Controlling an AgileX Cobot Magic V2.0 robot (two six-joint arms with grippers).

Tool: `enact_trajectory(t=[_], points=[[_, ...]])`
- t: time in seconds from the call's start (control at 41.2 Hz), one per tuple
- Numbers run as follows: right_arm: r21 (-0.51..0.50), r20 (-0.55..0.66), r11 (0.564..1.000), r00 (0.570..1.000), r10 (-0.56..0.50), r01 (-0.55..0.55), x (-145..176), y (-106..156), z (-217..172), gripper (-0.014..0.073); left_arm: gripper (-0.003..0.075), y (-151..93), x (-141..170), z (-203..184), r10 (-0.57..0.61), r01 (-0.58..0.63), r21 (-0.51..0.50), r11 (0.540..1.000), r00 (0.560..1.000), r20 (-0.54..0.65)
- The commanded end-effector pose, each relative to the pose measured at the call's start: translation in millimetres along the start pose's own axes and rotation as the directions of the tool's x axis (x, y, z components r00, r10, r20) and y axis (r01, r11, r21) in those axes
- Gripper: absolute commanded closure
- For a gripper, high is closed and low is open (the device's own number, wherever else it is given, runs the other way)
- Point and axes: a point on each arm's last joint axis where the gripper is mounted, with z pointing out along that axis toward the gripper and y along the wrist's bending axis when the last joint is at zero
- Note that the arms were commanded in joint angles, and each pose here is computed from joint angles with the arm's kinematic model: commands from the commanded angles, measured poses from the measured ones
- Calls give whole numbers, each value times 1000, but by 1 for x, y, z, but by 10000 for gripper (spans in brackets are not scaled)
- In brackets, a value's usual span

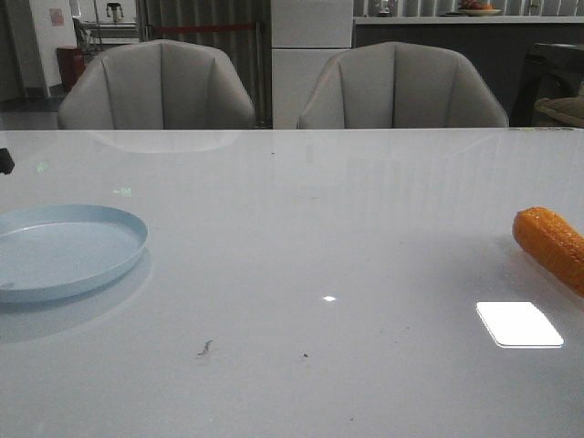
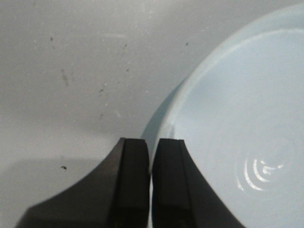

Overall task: Place corn on plate with both arms
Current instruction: 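Grip the plate rim with the left gripper, lift and carry it toward the table center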

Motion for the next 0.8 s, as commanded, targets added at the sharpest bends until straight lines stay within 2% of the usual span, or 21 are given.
enact_trajectory(t=[0.0, 0.219, 0.389, 0.534, 0.777], points=[[-10, 114, 1000, 993, -4, 6, -19, 2, -6, 67, 628, -15, -16, -40, 32, -39, 70, 997, 994, 103], [-10, 114, 1000, 993, -4, 6, -19, 2, -6, 67, 628, -42, -35, -80, 61, -106, 263, 959, 983, 174], [-10, 114, 1000, 993, -4, 6, -19, 2, -6, 67, 628, -64, -40, -107, 77, -157, 421, 894, 977, 201], [-10, 114, 1000, 993, -4, 6, -19, 2, -6, 67, 628, -87, -37, -114, 140, -221, 442, 869, 968, 208], [-10, 114, 1000, 993, -4, 6, -19, 2, -6, 67, 627, -156, -14, -105, 266, -349, 439, 828, 933, 241]])
